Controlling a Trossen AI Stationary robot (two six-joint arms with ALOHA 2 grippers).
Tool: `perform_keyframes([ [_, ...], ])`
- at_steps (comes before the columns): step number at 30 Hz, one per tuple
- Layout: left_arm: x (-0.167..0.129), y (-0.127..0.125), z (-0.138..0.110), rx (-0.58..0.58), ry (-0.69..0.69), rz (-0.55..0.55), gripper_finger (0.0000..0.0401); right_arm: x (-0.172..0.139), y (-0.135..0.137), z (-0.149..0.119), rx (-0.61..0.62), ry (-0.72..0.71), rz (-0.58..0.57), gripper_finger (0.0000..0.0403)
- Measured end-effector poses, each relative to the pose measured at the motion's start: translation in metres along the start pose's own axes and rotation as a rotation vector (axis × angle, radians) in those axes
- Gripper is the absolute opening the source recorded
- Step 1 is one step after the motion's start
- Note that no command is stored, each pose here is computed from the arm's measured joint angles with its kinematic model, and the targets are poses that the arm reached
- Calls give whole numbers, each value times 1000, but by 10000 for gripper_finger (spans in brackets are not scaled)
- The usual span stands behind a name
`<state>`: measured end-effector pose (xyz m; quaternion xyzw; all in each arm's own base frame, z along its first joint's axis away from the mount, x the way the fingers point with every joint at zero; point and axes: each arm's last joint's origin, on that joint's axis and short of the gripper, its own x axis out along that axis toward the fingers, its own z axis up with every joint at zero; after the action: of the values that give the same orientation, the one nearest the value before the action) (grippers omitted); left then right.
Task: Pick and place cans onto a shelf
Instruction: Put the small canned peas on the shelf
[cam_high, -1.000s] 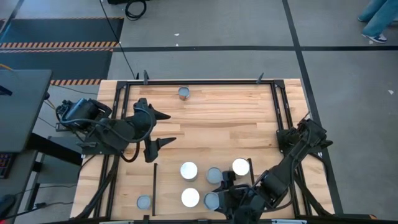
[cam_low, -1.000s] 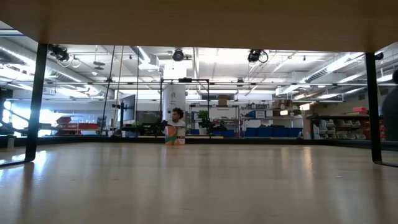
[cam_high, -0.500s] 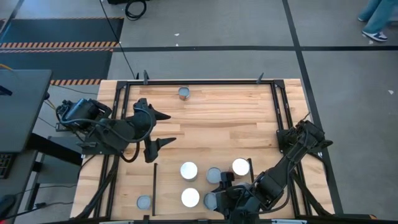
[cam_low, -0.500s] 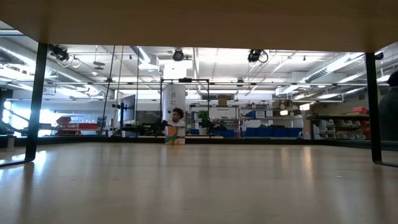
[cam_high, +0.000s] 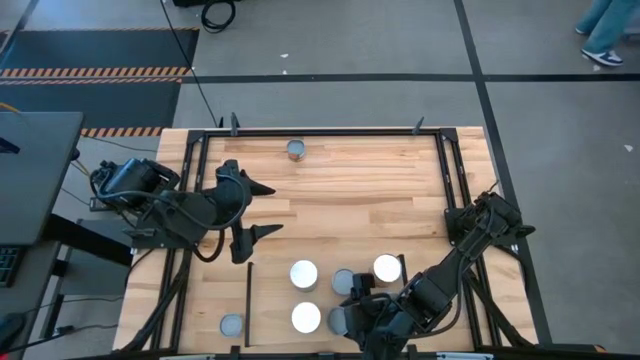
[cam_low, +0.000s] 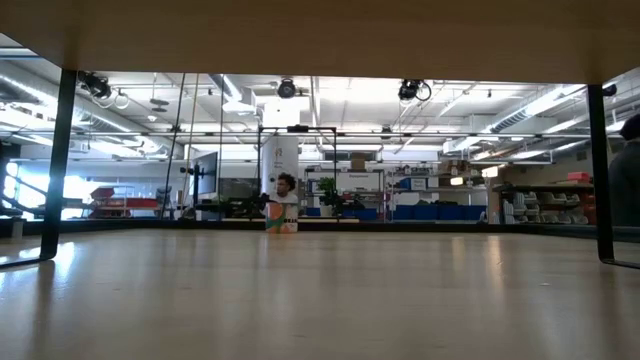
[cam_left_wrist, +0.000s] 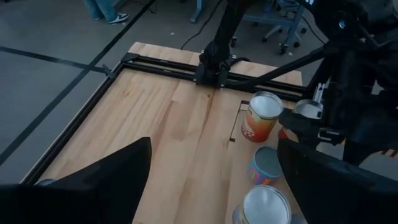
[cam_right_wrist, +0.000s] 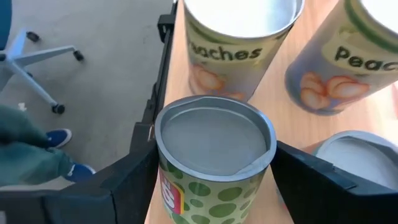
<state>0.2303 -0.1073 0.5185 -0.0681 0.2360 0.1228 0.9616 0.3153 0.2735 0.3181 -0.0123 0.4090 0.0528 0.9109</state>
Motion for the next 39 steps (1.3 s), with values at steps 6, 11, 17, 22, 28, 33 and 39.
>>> perform_keyframes([
  [6, 0, 0, 0, 1, 0, 0, 353, 0, -1, 0, -1, 13, 9, 305],
  [11, 0, 0, 0, 4, 5, -1, 353, 2, -5, 1, 4, 23, 6, 305],
  [17, 0, 0, -1, 4, 6, -2, 353, 3, -8, 1, -3, 54, 25, 313],
  [22, 0, 0, -1, 12, 6, -2, 353, 5, -11, 1, 26, 96, 68, 319],
  [28, 0, 0, -1, 15, 6, -1, 353, 6, -15, 3, 29, 84, 39, 300],
  [33, 0, 0, -1, 15, 7, -1, 353, 7, -16, 3, 29, 84, 38, 291],
  [39, 0, 0, -1, 15, 7, -1, 353, 6, -15, 3, 30, 93, 54, 327],
])
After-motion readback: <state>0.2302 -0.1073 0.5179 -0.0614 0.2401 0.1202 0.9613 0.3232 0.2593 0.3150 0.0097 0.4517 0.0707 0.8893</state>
